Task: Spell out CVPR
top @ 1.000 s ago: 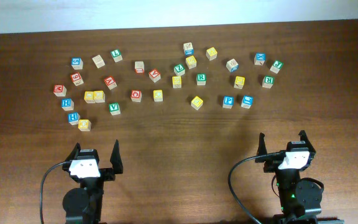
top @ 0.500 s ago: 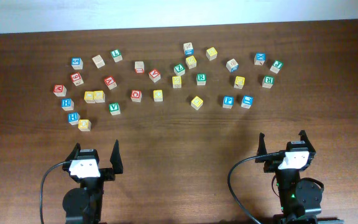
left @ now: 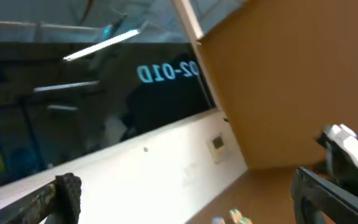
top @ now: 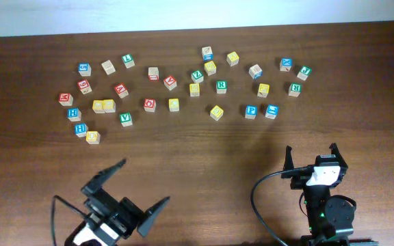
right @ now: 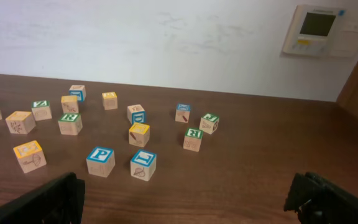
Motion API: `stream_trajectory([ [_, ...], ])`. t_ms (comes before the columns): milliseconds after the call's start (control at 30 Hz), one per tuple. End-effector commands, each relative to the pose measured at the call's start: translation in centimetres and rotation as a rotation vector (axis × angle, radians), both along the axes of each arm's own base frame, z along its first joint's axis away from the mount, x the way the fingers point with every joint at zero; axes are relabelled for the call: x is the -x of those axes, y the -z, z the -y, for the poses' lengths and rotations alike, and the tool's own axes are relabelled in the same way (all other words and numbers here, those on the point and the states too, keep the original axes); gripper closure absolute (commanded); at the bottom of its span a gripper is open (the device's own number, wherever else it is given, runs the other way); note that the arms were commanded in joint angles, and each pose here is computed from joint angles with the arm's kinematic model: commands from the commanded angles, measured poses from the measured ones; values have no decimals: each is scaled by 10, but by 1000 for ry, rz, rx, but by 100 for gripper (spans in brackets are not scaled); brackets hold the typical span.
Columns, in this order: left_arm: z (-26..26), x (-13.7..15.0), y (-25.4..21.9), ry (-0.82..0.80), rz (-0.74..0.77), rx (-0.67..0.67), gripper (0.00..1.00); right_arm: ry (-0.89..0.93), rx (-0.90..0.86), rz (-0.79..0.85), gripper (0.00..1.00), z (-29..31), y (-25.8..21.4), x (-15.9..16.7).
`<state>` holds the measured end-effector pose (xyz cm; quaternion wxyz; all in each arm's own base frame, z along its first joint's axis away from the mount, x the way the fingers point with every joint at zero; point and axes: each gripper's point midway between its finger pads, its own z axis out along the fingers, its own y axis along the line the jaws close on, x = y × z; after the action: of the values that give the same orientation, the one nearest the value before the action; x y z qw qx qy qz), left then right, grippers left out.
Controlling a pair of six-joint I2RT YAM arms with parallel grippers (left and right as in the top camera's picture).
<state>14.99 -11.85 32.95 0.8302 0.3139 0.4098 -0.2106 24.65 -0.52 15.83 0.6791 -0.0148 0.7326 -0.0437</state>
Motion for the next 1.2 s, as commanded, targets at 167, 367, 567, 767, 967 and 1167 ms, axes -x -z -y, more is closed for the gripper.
stream_trajectory([
  [167, 24, 9, -130, 186, -377, -122, 1, 22, -3, -7, 2, 4, 3, 0],
  [367, 33, -60, -151, 345, -750, -73, 1, 22, -3, -7, 2, 4, 3, 0],
  [567, -33, -185, -67, -385, -1107, 93, 1, 22, -3, -7, 2, 4, 3, 0],
  [767, -9, -216, 95, -705, -1696, -477, 1, 21, -3, -7, 1, 4, 3, 0],
  [967, 56, -238, 179, -377, -1947, -479, 1, 22, -3, -7, 2, 4, 3, 0],
  [1167, 44, -273, 208, -603, -1929, -374, 1, 21, -3, -7, 2, 4, 3, 0],
])
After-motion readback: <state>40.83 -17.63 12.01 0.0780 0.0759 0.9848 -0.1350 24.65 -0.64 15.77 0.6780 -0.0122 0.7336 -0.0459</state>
